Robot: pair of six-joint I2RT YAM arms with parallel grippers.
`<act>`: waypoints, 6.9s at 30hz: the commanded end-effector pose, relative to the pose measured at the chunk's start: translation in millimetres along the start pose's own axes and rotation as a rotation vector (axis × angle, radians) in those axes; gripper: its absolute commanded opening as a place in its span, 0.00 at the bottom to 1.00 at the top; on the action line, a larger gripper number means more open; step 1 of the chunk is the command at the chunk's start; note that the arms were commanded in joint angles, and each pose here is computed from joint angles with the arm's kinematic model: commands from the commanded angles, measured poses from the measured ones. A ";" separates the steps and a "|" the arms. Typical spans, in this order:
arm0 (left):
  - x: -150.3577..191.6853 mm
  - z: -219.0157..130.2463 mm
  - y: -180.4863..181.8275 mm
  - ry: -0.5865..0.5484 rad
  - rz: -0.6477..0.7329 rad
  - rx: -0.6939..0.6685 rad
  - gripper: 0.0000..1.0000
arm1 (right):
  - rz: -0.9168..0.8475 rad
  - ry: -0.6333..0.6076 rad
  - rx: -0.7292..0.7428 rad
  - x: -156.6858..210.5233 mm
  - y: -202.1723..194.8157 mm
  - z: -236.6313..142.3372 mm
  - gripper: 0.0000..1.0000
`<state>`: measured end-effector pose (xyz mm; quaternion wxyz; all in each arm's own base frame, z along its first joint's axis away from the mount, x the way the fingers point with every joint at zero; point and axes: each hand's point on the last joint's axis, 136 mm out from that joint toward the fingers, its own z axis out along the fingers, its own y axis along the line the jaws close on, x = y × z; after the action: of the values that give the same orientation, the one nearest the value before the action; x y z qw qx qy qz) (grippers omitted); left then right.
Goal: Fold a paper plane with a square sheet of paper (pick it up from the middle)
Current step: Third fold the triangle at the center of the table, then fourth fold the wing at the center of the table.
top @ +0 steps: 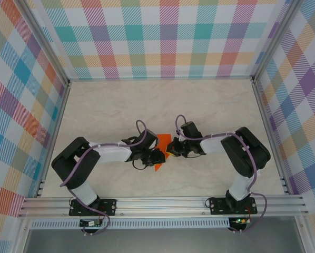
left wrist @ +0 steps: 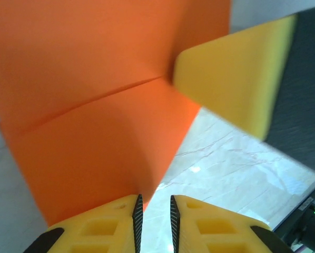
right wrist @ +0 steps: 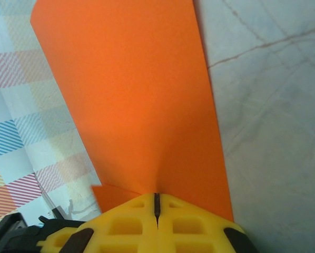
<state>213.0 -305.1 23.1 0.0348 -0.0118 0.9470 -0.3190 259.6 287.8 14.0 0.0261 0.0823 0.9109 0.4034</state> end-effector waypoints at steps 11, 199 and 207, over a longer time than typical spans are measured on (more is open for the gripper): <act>29.8 -11.9 29.5 0.025 -0.046 -0.043 0.23 | 0.073 0.019 0.166 15.0 -47.4 5.8 0.01; -45.0 -26.7 61.0 -0.134 -0.028 -0.274 0.12 | 0.049 -0.023 0.010 -2.7 31.4 -25.3 0.56; -43.0 -27.3 60.1 -0.139 -0.025 -0.254 0.12 | 0.006 0.005 -0.040 -7.7 43.4 -15.5 0.55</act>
<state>261.6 -247.9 18.0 0.1045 -0.0535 0.9721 -0.2032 263.0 289.4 46.1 0.0187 0.1074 0.9103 0.3993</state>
